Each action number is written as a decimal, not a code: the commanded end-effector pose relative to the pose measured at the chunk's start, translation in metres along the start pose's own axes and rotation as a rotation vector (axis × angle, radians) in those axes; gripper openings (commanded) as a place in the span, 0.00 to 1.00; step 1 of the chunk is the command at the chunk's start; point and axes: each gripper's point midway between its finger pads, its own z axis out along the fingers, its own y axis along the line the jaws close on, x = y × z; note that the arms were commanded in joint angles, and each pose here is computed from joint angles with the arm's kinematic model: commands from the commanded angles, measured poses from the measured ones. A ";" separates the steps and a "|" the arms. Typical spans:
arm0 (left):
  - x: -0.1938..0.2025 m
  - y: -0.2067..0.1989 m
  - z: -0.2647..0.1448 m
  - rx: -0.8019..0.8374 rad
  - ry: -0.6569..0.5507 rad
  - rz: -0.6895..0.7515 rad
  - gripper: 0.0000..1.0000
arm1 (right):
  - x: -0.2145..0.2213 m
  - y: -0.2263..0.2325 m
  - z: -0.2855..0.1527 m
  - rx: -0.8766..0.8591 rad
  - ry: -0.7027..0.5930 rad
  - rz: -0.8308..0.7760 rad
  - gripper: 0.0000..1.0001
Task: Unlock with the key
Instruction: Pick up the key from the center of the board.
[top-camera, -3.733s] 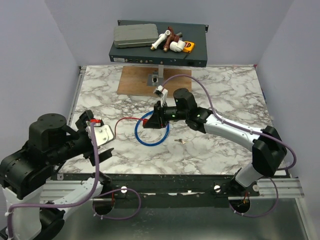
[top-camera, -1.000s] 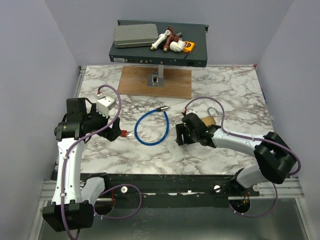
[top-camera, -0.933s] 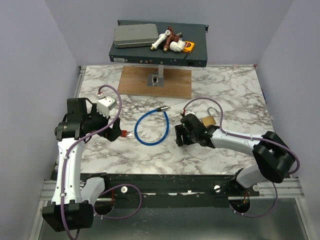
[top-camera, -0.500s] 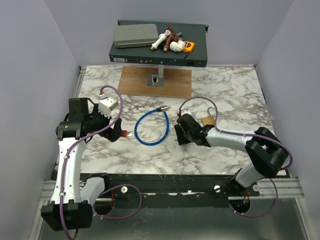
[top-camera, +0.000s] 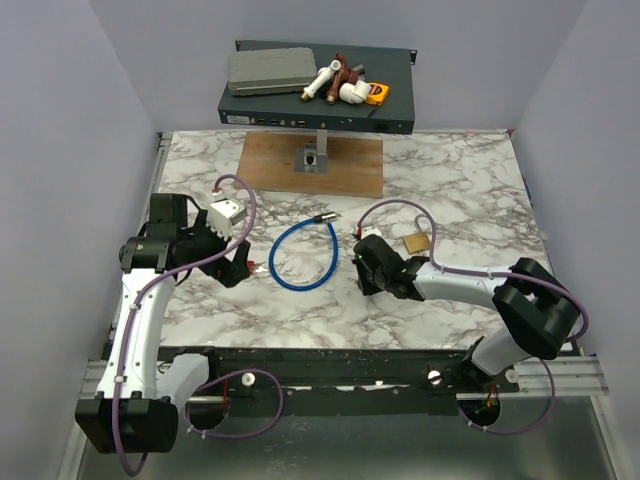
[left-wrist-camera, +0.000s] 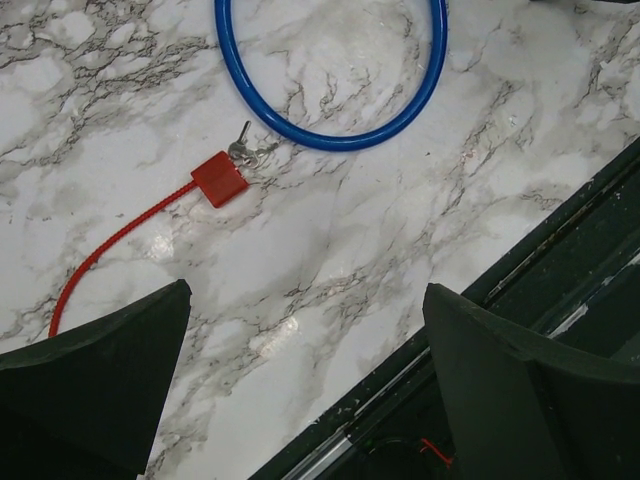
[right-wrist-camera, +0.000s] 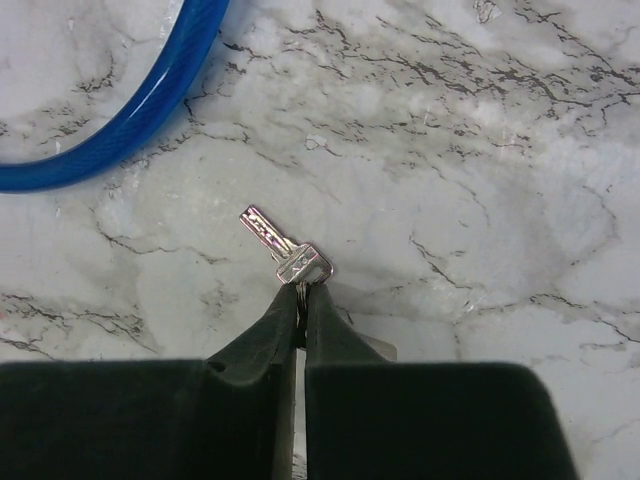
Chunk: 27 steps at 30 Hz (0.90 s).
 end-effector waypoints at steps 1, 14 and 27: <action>-0.003 -0.007 0.000 0.003 0.035 0.066 0.98 | 0.012 0.007 -0.002 -0.038 0.030 0.032 0.01; -0.036 -0.069 0.031 0.292 -0.029 0.187 0.98 | -0.039 0.042 -0.053 -0.256 -0.149 0.001 0.01; -0.091 -0.132 0.036 0.851 -0.140 0.038 0.98 | -0.085 0.091 -0.144 -0.522 -0.307 -0.115 0.01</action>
